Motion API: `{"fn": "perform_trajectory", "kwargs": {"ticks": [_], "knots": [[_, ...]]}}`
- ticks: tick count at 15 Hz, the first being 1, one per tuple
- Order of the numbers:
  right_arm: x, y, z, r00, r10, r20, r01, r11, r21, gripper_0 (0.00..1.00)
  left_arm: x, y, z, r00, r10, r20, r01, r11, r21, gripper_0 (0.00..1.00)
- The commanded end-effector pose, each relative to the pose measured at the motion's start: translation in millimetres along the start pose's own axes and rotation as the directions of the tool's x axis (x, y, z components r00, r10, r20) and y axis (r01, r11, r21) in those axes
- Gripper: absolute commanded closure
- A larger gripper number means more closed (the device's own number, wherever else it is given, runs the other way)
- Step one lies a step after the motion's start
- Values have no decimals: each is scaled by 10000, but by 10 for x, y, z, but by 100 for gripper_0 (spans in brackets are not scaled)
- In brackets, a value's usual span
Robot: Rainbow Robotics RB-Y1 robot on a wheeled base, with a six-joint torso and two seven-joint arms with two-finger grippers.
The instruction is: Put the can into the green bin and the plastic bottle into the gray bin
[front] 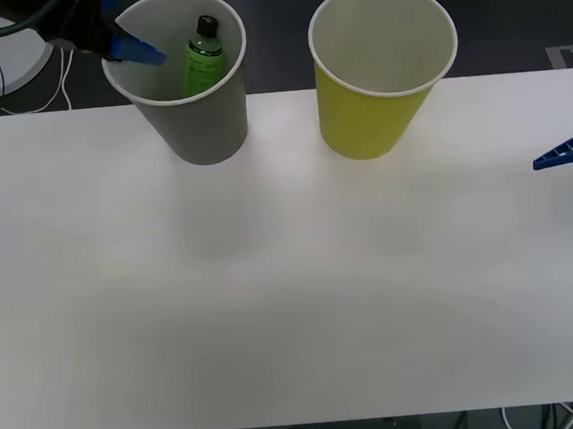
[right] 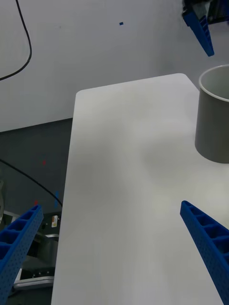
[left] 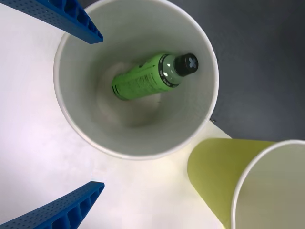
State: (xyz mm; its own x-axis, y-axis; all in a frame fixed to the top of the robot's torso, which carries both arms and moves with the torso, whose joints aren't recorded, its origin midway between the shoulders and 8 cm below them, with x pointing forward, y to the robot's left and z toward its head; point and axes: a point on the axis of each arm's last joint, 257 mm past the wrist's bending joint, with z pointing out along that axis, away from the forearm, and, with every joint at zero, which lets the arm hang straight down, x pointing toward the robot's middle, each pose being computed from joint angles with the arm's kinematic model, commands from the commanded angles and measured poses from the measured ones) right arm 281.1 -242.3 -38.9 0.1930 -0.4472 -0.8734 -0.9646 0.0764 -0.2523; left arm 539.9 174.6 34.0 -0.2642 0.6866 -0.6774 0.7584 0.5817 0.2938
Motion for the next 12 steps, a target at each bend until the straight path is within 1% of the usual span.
{"fn": "perform_trajectory", "kwargs": {"ticks": [1,4,8,9,10,12], "knots": [[0,0,0,10000,0,0,0,10000,0,0,53,-164,3,9979,-254,595,230,9989,410,0],[0,0,0,10000,0,0,0,10000,0,0,127,-314,-23,9919,-600,1117,516,9957,769,0],[0,0,0,10000,0,0,0,10000,0,0,203,-490,-50,9789,-1069,1742,872,9893,1171,0],[0,0,0,10000,0,0,0,10000,0,0,218,-533,-57,9755,-1198,1845,969,9870,1286,0],[0,0,0,10000,0,0,0,10000,0,0,229,-580,-79,9681,-1455,2038,1164,9821,1481,0],[0,0,0,10000,0,0,0,10000,0,0,272,-681,-109,9631,-1592,2171,1225,9772,1732,0]]}}
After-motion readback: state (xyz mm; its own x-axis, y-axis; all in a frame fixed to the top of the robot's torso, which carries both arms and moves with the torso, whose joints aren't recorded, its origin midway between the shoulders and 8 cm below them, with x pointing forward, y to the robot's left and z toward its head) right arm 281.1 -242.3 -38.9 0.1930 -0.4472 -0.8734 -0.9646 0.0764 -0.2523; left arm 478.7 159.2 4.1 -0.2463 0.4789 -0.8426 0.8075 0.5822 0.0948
